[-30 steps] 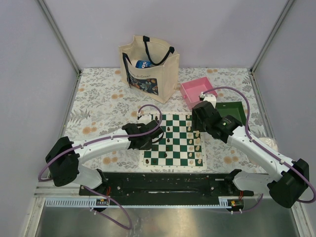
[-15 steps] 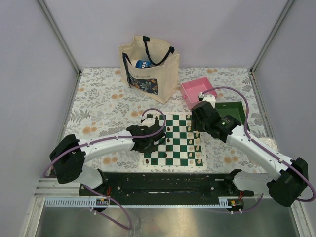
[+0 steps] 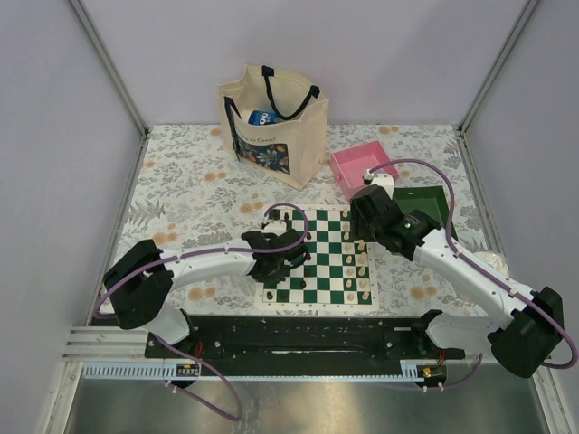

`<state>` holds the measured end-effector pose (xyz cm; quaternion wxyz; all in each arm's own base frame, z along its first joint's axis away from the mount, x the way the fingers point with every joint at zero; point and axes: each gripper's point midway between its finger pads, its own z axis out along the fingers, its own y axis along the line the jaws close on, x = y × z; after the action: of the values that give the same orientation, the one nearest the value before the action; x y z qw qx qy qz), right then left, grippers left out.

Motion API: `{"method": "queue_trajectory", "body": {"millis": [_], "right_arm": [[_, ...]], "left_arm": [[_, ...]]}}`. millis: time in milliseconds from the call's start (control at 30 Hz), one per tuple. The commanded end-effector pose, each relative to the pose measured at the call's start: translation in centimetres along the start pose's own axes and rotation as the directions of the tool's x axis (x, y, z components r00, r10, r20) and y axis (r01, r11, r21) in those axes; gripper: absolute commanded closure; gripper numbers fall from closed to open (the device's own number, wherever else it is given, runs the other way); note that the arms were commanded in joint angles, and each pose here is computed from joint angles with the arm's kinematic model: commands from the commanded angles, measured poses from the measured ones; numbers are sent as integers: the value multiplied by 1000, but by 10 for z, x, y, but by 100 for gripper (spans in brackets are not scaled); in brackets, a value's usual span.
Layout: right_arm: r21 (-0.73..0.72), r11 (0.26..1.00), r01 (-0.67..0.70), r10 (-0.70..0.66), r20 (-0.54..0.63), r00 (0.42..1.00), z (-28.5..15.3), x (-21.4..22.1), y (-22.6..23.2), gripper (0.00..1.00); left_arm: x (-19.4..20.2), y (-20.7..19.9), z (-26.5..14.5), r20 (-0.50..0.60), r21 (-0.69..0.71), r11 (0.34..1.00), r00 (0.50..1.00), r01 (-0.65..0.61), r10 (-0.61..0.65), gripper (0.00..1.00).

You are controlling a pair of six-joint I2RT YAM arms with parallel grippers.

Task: Set up the chess pieces on the board

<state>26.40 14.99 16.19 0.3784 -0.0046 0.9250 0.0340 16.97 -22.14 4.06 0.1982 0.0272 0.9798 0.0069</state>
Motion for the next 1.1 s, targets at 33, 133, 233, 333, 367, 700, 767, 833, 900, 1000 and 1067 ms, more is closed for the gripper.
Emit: {"method": "queue_trajectory", "body": {"millis": [33,133,233,333,367,700,767,833,900,1000,1067], "right_arm": [[-31,999,-14,15,20,1000,-1,-10,7,35],[-30,999,-11,11,17,1000,0,-9,7,35],[-32,999,-6,6,17,1000,0,-9,7,35],[-29,1000,-3,4,19,1000,-1,-10,6,34],[-30,1000,-2,3,16,1000,0,-9,7,34],[-48,999,-3,3,12,1000,-2,-8,10,34],[-66,998,3,-3,6,1000,-2,-8,12,34],[-105,994,13,-13,-1,1000,-3,-7,19,34],[-156,988,19,-22,-17,1000,-4,-4,28,33],[-232,973,6,-20,-56,998,-3,2,44,33],[-303,953,3,-34,-96,995,-4,9,59,34]], "left_arm": [[0,-4,4,12,5,1000,1000,17,-17,100],[1,-4,7,5,-4,1000,1000,10,-10,98],[1,-5,7,2,-6,1000,1000,13,-13,93],[0,-4,6,7,-4,1000,1000,16,-16,77],[1,-3,6,7,-4,1000,1000,19,-19,72],[-5,-2,-7,35,21,999,999,34,-34,56],[-8,1,-12,47,24,999,998,40,-41,54],[-12,7,-18,74,16,998,996,58,-59,50],[-19,15,-29,114,11,997,991,73,-74,44],[-31,28,-44,180,-5,995,979,95,-92,33],[-39,41,-52,229,-30,993,968,112,-102,24]]}}
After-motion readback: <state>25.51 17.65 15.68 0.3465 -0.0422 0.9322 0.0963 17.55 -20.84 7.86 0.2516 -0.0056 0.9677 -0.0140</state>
